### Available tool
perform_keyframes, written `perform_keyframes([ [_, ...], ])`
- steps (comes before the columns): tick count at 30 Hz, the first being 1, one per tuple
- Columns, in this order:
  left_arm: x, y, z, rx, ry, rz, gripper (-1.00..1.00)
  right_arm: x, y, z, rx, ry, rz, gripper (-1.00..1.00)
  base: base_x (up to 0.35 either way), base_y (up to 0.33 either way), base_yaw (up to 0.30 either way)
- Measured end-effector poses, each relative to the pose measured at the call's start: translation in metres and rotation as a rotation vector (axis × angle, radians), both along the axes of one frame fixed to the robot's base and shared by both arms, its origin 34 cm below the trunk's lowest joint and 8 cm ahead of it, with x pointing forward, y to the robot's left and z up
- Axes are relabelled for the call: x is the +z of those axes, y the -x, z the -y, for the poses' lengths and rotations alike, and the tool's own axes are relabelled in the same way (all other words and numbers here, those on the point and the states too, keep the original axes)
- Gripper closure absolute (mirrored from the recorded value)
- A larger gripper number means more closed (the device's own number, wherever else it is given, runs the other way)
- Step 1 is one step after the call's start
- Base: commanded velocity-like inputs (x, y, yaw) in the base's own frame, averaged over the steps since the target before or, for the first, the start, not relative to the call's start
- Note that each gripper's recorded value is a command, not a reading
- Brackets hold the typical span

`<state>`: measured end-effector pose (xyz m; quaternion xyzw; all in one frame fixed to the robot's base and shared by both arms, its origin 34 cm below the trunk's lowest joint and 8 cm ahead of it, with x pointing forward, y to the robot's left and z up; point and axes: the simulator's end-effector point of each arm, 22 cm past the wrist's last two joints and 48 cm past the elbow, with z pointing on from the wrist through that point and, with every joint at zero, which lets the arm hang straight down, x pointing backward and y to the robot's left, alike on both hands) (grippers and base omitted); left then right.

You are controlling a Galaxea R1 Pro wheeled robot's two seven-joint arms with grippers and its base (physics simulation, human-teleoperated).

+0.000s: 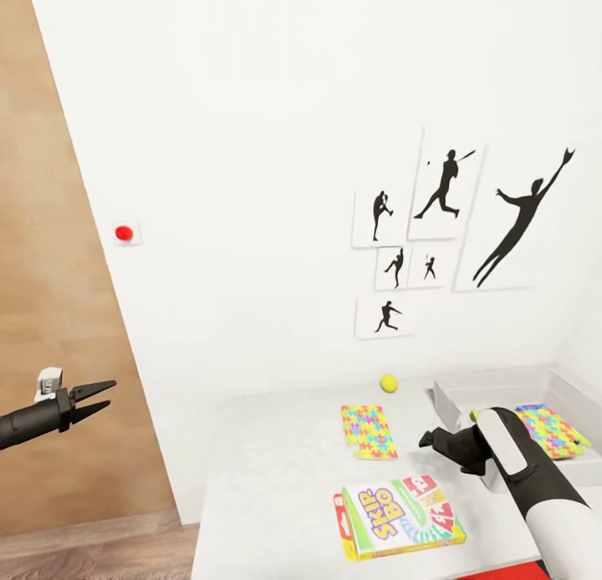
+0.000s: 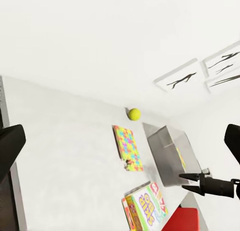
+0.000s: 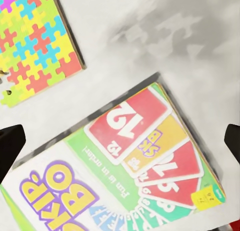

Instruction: Put all the toys in the child's room - the three board games (two on the bed and one on the table), the two jigsaw puzzles on the table, and the tennis ball on the table - inside the toy box on the table in the child's room.

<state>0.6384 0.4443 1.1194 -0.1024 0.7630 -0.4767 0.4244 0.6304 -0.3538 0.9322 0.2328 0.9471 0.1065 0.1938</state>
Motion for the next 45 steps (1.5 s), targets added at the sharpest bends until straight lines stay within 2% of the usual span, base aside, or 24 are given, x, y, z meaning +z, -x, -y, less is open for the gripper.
perform_keyframes([
  [9,-0.008,-0.002,0.000,0.000,0.000,-0.015,-1.00,-0.007,0.000,0.000,0.000,0.000,-0.014,-1.00,0.000,0.000,0.000],
  [15,-0.013,-0.003,0.000,0.000,0.000,-0.025,-1.00,-0.019,0.006,0.000,-0.003,-0.004,-0.045,-1.00,0.000,0.000,0.000],
  [21,-0.018,-0.004,0.000,0.000,0.000,-0.034,-1.00,-0.028,0.004,0.005,-0.029,0.002,-0.040,-1.00,0.000,0.000,0.000],
  [38,-0.033,-0.006,-0.001,0.001,-0.001,-0.063,-1.00,-0.048,0.010,0.019,-0.032,0.067,-0.075,-1.00,0.000,0.000,0.000],
  [45,-0.039,-0.007,0.000,0.000,0.000,-0.074,-1.00,-0.053,0.009,0.017,-0.027,0.059,-0.078,-1.00,0.000,0.000,0.000],
])
